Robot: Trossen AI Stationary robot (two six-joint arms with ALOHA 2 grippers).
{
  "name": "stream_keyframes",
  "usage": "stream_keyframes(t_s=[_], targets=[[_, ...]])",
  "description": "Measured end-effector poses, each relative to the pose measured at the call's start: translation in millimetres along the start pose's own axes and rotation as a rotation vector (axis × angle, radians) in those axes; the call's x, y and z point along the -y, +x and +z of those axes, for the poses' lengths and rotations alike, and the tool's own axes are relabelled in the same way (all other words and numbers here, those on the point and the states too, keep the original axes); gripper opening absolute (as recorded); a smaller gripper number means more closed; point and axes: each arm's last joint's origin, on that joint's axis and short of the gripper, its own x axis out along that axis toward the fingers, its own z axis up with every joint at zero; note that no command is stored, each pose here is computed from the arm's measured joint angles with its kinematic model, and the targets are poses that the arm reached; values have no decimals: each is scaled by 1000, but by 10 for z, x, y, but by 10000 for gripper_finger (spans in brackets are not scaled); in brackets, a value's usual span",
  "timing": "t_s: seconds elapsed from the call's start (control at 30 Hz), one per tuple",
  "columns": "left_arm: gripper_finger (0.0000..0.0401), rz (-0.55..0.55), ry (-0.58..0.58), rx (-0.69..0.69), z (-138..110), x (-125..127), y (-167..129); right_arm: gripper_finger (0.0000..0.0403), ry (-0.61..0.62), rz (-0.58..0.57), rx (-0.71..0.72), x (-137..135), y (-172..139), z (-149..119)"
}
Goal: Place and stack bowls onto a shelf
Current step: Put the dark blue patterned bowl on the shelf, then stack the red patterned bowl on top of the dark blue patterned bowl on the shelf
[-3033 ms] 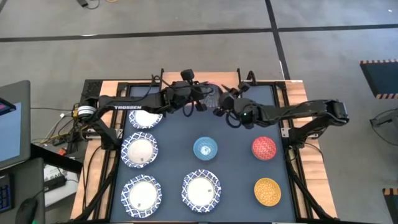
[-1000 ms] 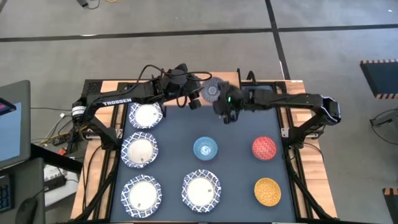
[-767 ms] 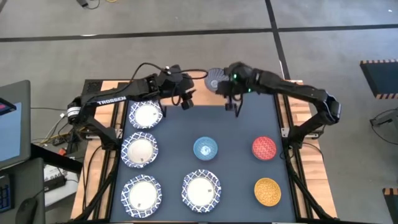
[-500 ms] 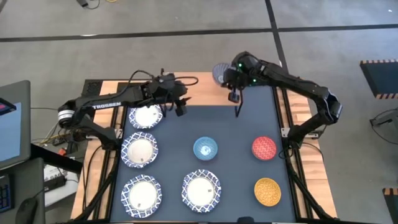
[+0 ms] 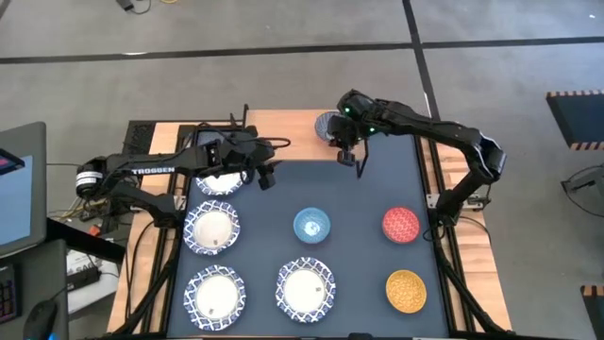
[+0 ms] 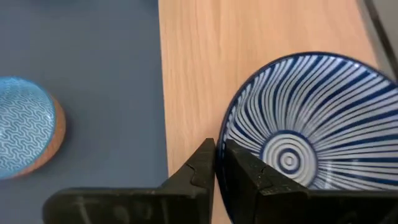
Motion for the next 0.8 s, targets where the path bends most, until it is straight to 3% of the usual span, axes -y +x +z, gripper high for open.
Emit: stream_keyframes(t_s=[0.2, 0.43, 0.7, 0.8], targets=[[184, 7, 1, 10, 14, -5, -33, 131, 39, 19, -57, -12, 96, -47], [184, 13, -54, 66, 80, -79, -275, 209, 29, -42, 15, -23, -183, -8], [184, -11, -88, 106, 124, 6, -492, 219, 7, -125, 122, -70, -590, 21], [184, -5, -88, 100, 120, 72, -544, 219, 102, -164, 95, -166, -767, -36]])
